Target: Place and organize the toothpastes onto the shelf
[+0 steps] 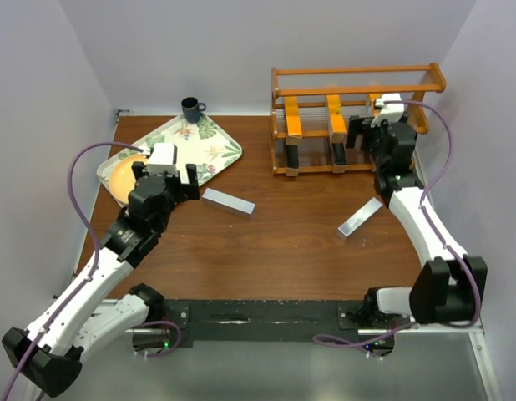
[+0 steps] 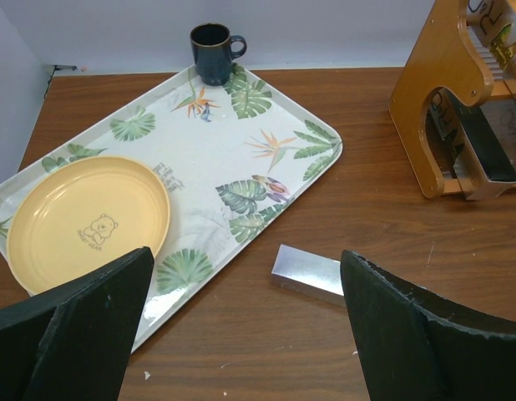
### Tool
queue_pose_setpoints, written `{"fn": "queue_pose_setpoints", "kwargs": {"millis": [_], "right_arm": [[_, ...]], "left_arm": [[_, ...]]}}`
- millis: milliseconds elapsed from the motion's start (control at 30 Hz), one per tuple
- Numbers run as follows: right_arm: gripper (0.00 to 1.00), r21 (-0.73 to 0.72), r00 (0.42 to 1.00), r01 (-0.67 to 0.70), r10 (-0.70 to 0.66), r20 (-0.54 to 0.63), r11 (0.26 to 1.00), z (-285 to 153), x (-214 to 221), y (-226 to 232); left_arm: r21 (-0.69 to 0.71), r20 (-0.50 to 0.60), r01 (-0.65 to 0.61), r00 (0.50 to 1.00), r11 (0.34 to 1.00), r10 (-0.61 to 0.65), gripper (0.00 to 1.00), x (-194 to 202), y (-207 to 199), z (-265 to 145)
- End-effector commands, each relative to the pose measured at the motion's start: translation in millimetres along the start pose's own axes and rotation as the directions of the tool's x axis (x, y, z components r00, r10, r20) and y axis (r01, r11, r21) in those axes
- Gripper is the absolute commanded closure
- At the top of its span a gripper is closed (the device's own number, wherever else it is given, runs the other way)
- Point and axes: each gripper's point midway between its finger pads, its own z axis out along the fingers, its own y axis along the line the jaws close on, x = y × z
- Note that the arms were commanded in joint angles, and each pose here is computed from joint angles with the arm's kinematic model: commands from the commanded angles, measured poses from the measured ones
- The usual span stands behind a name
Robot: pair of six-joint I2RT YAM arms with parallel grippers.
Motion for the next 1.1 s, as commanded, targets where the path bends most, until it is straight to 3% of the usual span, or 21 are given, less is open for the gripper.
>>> {"fn": "queue_pose_setpoints", "kwargs": {"millis": [0, 167, 400, 800, 1067], "right_arm": [[0.02, -0.087, 0.998, -0.046, 0.050, 0.039, 0.995, -36.8, -4.7, 38.4], [0.02, -0.277, 0.997, -0.056, 0.071, 0.042, 0.959, -79.5, 2.3, 103.6], [0.02, -0.574, 0.994, -0.092, 0.112, 0.001, 0.814, -132.1, 30.7, 190.6], [0.02, -0.720, 0.998, -0.051, 0.018, -0.053, 0.692, -141.0, 112.2, 299.0], [0.03, -0.721, 0.995, -0.010, -0.063, -0.074, 0.693, -111.8, 159.7, 330.2]], "left_arm": [[0.015, 0.059, 0.024, 0.998, 1.000, -0.025, 0.00, -14.3, 1.7, -3.2], [0.018, 0.063, 0.032, 0.997, 0.999, -0.033, 0.00, -15.6, 4.4, -4.8], [0.030, 0.066, 0.042, 0.997, 0.999, -0.044, 0.00, -16.3, 5.4, -4.2], [0.054, 0.073, 0.037, 0.997, 0.998, -0.041, 0.00, -13.6, 6.7, -2.3], [0.088, 0.070, 0.017, 0.997, 0.996, -0.024, 0.00, -12.8, 2.3, -2.2]]}}
